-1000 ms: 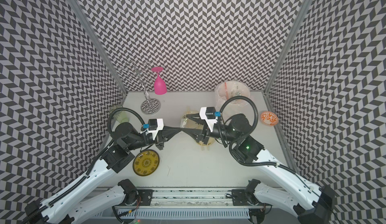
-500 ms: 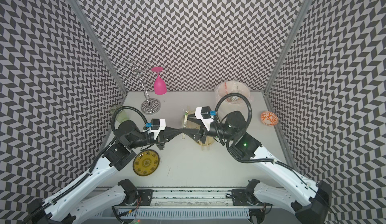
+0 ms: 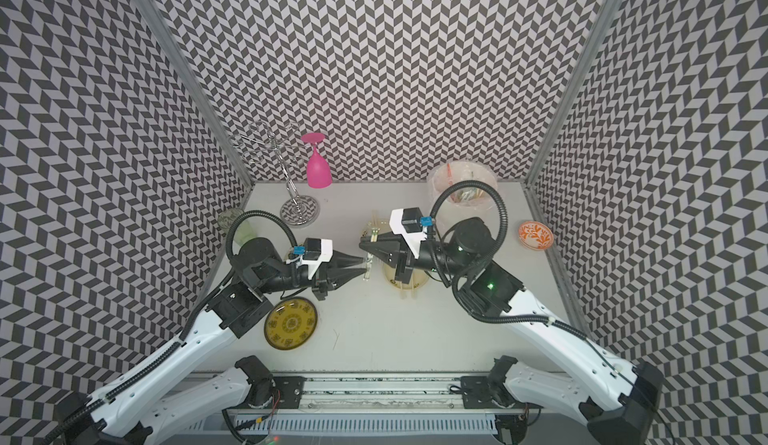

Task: Remove the packaging of disposable chopsticks
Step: Pick up the disposable chopsticks from the center of the board.

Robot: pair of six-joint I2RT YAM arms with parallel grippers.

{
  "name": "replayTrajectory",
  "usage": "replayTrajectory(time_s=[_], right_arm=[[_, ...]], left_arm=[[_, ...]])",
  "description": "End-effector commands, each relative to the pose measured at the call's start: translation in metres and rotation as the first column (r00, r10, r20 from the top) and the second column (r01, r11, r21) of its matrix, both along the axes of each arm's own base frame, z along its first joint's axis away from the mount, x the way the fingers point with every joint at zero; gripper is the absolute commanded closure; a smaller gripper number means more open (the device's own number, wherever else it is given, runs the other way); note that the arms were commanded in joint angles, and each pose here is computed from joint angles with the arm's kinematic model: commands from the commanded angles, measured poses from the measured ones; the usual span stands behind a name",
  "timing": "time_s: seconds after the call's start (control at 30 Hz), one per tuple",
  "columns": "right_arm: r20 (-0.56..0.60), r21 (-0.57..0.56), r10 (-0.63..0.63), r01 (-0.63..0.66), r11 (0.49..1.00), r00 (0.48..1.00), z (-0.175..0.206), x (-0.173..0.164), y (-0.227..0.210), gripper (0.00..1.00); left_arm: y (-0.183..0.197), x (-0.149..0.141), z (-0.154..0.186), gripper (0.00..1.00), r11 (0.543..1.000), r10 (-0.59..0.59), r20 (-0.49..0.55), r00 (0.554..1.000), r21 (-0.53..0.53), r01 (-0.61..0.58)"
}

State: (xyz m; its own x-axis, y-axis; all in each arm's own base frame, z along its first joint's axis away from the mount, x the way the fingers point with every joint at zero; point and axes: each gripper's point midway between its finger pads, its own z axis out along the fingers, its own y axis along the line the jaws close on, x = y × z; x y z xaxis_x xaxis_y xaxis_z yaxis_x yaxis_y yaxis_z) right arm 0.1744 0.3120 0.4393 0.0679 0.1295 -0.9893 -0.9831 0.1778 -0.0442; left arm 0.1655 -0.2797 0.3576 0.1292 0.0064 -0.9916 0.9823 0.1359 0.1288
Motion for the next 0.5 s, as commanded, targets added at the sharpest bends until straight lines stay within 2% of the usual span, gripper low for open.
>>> replayTrajectory(time_s=[0.0, 0.1, 0.33, 0.47], right_arm=[[0.045, 0.103, -0.072, 0.067, 0.992, 0.996, 0.043, -0.004, -0.019, 1.00], [0.048, 0.105, -0.057, 0.052, 0.993, 0.997, 0.052, -0.009, -0.020, 1.00], [0.030, 0.099, -0.030, 0.027, 0.995, 0.999, 0.055, -0.012, -0.019, 1.00], [0.012, 0.067, 0.009, -0.009, 0.998, 1.000, 0.050, -0.013, -0.012, 1.00]], left_arm=[[-0.001, -0.008, 0.001, 0.16, 0.999, -0.050, 0.019, 0.999, -0.008, 0.050], [-0.005, -0.015, -0.008, 0.19, 0.993, -0.115, 0.007, 0.993, 0.004, 0.115], [-0.012, -0.013, -0.007, 0.48, 0.990, -0.144, 0.003, 0.990, 0.007, 0.144], [-0.012, -0.014, 0.003, 0.58, 0.989, -0.145, 0.016, 0.989, -0.018, 0.145]])
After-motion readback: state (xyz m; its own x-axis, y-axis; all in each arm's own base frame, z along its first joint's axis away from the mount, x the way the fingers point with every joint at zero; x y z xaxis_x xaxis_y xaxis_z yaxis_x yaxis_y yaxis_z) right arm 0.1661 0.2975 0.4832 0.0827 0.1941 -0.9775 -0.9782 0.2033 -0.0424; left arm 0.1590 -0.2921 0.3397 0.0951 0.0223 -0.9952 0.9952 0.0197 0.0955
